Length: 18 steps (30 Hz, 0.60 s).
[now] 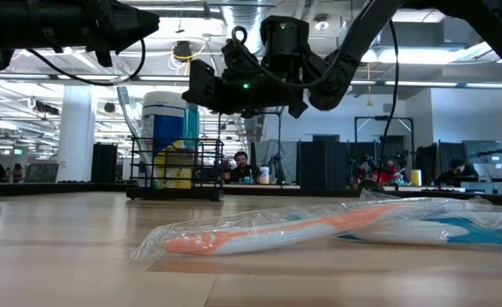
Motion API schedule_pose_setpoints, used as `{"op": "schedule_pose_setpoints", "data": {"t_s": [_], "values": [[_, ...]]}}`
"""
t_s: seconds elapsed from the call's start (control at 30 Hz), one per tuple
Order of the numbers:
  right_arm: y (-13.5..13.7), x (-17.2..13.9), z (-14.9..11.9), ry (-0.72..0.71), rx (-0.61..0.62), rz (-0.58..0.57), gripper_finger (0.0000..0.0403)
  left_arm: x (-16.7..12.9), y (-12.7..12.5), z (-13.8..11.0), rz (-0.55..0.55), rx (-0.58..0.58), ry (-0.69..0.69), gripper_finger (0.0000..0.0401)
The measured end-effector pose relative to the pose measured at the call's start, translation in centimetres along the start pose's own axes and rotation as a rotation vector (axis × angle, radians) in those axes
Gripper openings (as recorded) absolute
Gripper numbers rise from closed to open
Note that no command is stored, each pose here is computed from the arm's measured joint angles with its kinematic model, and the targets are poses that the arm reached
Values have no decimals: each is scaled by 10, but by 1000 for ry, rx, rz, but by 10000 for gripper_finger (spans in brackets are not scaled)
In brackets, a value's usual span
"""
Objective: Pick & Place toothbrushing station
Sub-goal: Put the mouthwash bottle into the wire organizer
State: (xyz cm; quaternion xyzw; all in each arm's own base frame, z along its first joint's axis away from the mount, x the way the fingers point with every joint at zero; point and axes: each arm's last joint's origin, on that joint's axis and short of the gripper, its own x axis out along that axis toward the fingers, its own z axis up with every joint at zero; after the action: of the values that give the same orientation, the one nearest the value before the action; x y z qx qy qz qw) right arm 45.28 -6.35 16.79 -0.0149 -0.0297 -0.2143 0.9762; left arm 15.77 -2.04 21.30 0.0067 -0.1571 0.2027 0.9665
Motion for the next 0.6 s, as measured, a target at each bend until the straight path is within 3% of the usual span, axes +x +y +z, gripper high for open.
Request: {"op": "schedule_pose_setpoints", "data": {"t_s": [0.33,0.6], "values": [[0,0,-1,5,-1,0,80,0,0,0,0,0,0,81],[6,6,-41,4,26,5,80,0,0,0,0,0,0,81]]}}
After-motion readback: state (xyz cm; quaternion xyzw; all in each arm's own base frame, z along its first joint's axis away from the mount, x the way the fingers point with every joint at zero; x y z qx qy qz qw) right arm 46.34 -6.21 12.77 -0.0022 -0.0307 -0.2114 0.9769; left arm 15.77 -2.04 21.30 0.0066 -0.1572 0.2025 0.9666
